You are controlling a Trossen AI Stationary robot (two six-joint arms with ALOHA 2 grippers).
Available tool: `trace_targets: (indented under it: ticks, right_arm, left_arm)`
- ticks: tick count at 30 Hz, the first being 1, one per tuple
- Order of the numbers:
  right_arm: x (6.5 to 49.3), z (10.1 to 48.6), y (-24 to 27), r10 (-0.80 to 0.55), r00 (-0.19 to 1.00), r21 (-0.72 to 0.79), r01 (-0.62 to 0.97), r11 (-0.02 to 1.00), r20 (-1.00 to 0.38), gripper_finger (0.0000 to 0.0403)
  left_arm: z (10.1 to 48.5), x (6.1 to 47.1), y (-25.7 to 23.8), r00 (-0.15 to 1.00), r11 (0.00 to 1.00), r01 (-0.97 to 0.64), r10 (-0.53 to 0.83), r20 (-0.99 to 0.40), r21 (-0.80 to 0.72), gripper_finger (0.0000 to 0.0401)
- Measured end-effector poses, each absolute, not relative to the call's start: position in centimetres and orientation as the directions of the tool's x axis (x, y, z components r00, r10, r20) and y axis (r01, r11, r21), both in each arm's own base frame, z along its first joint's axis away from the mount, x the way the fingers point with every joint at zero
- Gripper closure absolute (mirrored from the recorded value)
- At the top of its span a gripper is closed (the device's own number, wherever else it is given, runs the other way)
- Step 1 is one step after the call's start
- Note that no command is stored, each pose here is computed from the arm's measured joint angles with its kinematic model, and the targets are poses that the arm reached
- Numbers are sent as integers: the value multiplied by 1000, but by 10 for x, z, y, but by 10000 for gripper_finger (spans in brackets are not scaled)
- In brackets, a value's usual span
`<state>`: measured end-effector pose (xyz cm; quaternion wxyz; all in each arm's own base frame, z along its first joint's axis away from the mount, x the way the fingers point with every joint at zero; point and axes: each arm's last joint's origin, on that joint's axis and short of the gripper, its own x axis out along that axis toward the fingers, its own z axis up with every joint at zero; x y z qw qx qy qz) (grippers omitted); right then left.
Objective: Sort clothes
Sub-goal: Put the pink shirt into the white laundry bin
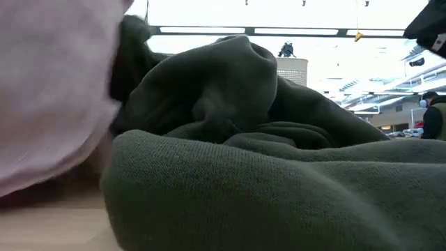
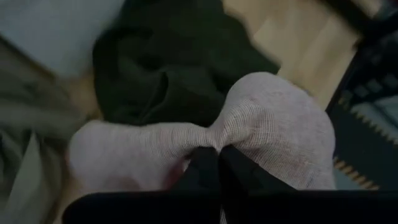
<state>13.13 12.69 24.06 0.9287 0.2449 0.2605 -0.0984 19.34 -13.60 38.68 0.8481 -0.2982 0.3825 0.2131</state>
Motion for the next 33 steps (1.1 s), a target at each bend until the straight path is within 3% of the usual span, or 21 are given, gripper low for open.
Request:
trace_targets:
  ticks: [8,18,26,33]
  right_arm:
    - [133,216,109,105,842,452,175,875,-529,400]
    - [134,189,104,180,818,477,126,870,-546,401]
    - [137,194,107,211,849,519,85,851,-484,401]
    - [138,196,107,216,855,533,81,842,-471,402]
  left_arm:
    - [429,205,-116,762,740,-542,234,-604,-398,401]
    - [485,232,-85,908,805,-411,316,-277,-429,401]
    - [509,245,-37,903,828,-429,405,-144,-360,401]
    - [523,252,13,819,763,-542,574,-19,-353,401]
